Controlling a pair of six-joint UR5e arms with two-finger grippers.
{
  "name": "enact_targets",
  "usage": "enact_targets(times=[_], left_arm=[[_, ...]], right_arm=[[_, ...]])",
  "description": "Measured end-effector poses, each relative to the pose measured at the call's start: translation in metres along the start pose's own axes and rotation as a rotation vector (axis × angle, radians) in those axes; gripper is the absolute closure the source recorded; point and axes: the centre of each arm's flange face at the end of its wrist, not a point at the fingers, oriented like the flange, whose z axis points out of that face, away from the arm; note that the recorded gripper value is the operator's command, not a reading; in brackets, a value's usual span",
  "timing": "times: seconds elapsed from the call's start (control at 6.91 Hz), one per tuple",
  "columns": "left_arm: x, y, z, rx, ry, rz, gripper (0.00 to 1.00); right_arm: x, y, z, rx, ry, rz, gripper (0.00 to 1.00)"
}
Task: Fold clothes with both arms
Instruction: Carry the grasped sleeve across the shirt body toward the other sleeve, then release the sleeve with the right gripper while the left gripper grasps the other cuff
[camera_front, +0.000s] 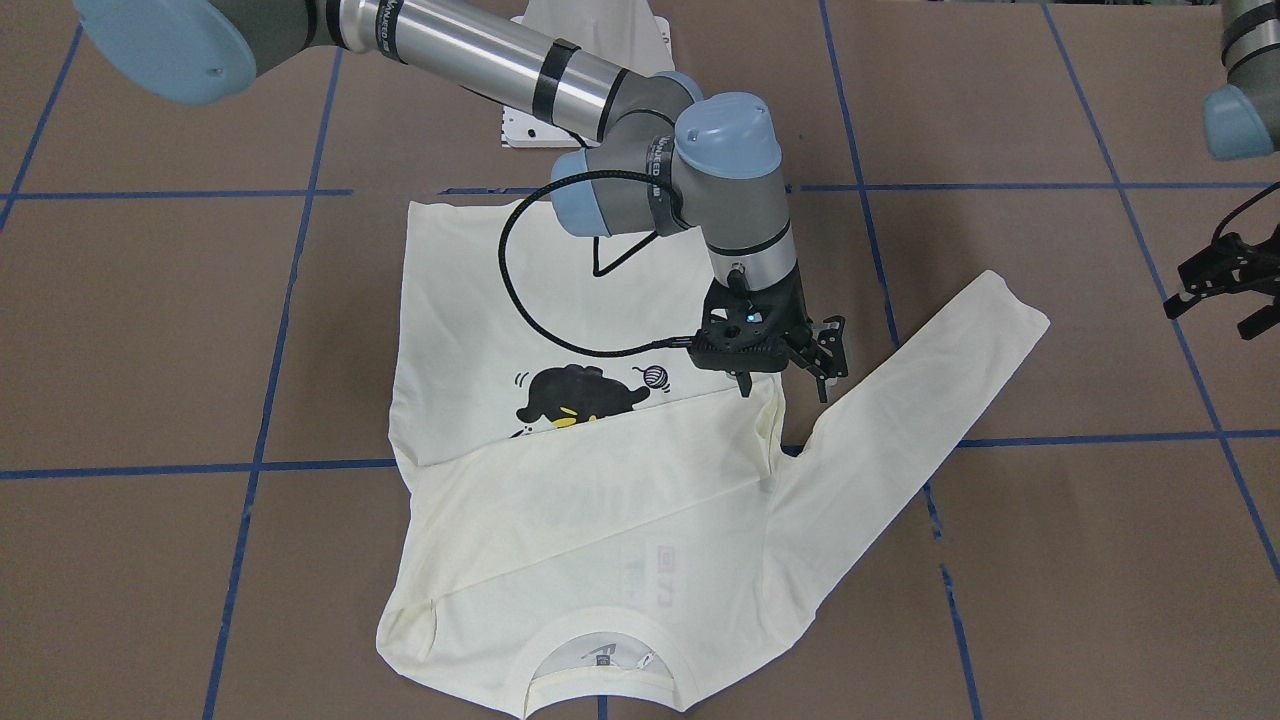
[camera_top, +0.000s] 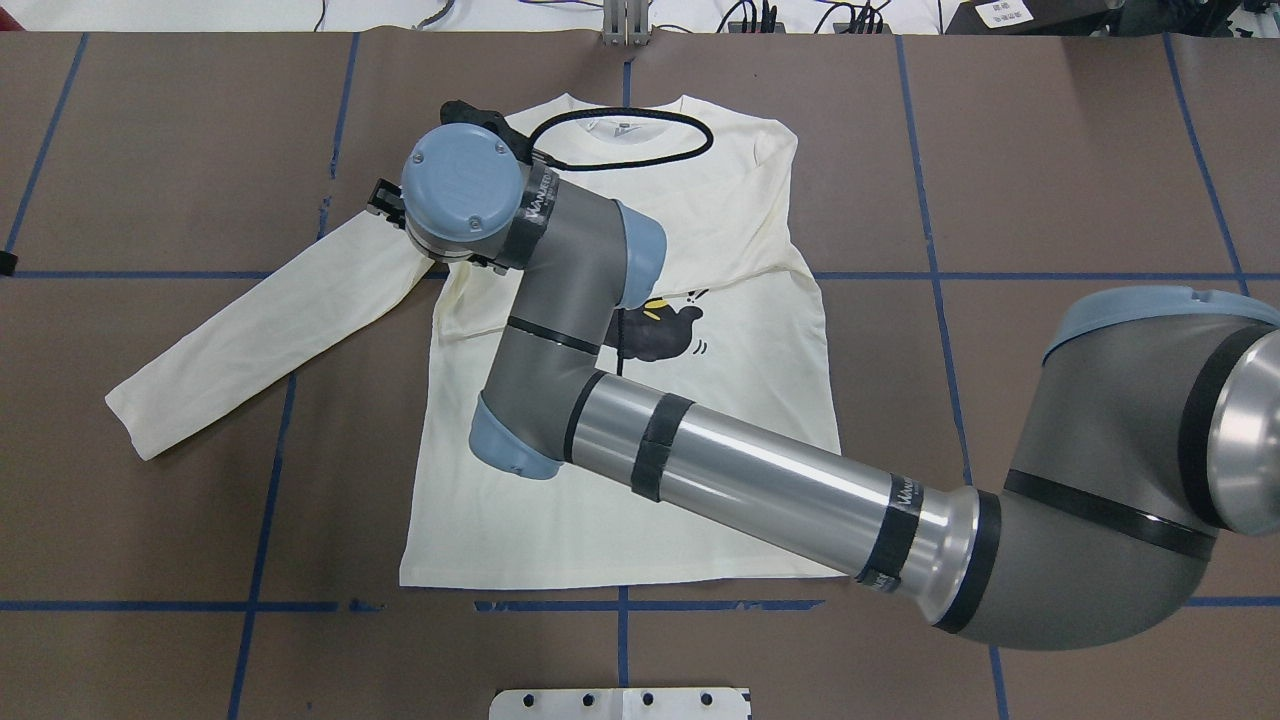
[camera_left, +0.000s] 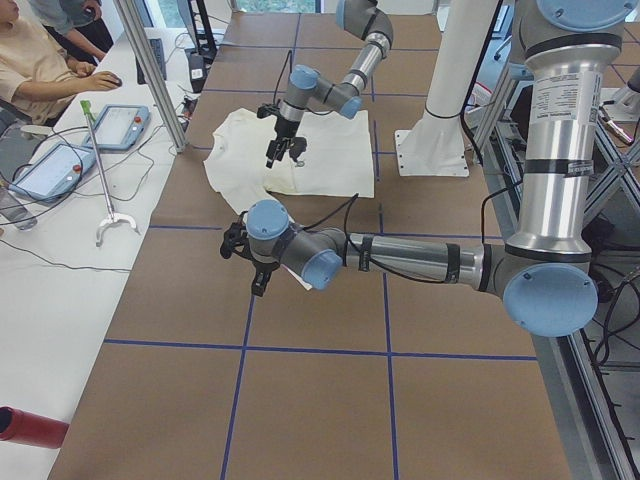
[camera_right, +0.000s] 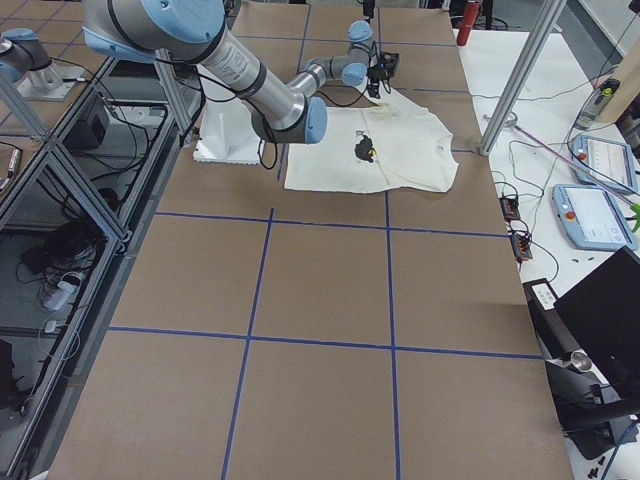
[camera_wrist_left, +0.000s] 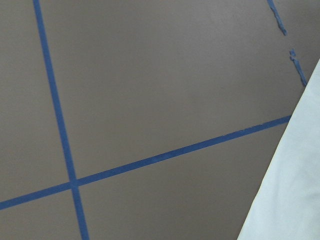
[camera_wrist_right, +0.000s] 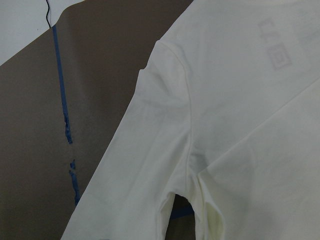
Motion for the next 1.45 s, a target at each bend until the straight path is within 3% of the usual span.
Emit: enact_targets(times=[0.14, 0.29, 0.72, 1.3, 1.45], left_arm=[[0.029, 0.011, 0.028, -0.032, 0.029, -0.101, 0.02], [0.054, 0.025, 0.057, -0.062, 0.042, -0.167, 0.11], [0.059, 0.051, 0.112, -0.103, -0.018, -0.263, 0.18], [0.041, 0.066, 0.134, -0.114, -0.08, -0.294, 0.27], [0.04, 0.069, 0.139, -0.119, -0.089, -0.293, 0.45]], right_arm=[[0.039, -0.025, -0.013, 0.001, -0.015, 0.01, 0.0], [0.094, -0.057, -0.029, -0.008, -0.015, 0.023, 0.0], [0.236, -0.15, -0.073, -0.072, 0.046, 0.017, 0.0], [0.277, -0.161, -0.088, -0.077, 0.063, -0.009, 0.0], [0.277, -0.161, -0.091, -0.077, 0.06, -0.01, 0.0]])
